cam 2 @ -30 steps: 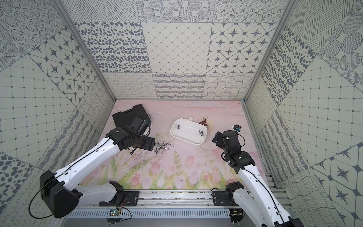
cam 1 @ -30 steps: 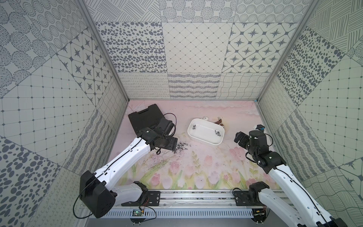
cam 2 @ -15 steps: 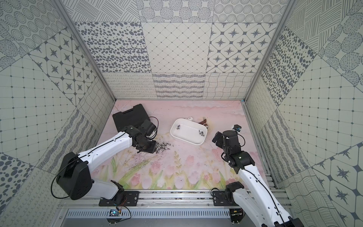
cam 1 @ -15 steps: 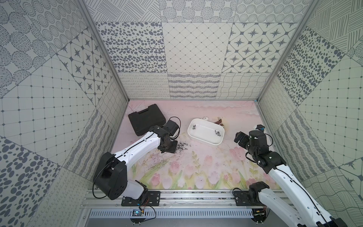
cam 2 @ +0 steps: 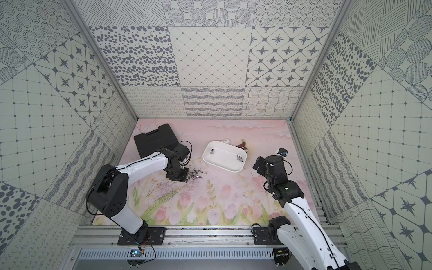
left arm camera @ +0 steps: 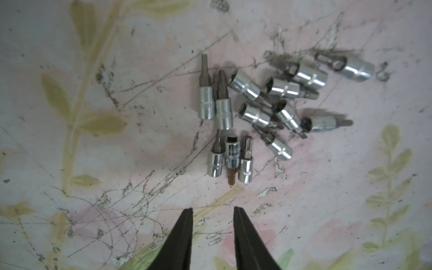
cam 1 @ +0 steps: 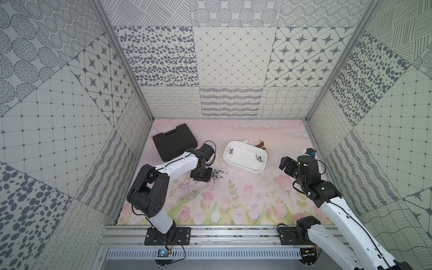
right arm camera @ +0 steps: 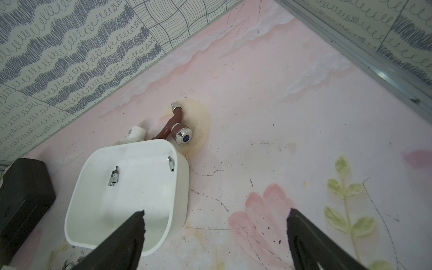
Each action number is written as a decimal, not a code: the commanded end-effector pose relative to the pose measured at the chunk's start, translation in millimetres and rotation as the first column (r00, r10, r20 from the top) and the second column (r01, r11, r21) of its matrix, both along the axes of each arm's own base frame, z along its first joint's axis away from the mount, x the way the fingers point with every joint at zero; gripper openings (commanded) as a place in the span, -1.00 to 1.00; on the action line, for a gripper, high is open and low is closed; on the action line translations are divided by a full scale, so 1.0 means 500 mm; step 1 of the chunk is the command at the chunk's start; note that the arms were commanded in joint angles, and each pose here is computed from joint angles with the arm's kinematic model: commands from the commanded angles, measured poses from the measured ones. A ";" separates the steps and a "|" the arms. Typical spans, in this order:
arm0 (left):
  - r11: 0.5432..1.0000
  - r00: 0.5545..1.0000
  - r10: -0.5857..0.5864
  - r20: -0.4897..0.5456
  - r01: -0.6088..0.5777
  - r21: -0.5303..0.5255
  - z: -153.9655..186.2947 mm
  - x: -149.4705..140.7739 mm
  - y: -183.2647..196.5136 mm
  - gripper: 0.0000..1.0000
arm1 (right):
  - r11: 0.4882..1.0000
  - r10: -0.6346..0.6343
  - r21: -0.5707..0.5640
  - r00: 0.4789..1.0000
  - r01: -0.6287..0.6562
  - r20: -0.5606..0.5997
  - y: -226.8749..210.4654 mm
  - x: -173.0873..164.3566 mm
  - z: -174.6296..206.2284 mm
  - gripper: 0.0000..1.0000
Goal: Put the bit on the desktop into the storage box
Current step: Pick up the screwdriver bit from the center of the board.
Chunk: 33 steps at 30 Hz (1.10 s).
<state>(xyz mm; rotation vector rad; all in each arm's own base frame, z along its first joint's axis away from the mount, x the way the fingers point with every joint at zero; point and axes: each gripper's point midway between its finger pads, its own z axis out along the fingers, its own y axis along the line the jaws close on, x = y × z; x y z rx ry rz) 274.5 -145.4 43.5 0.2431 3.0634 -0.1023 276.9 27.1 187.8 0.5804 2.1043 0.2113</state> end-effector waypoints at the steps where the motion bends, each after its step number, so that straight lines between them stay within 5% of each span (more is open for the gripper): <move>1: 1.000 1.000 -0.021 -0.005 0.021 0.005 -0.012 0.017 -0.006 -0.38 | 1.000 -0.016 0.012 0.999 0.016 0.030 -0.004 0.003 0.009 0.94; 16: 0.999 0.999 -0.021 -0.024 0.022 0.026 -0.033 0.031 -0.008 -0.60 | 1.000 -0.019 0.006 0.999 0.019 0.027 -0.007 0.003 0.005 0.94; 33: 1.000 0.999 -0.010 0.036 0.009 0.013 0.018 0.031 -0.003 -0.58 | 1.000 -0.017 0.005 1.000 0.017 0.012 -0.005 0.004 -0.002 0.94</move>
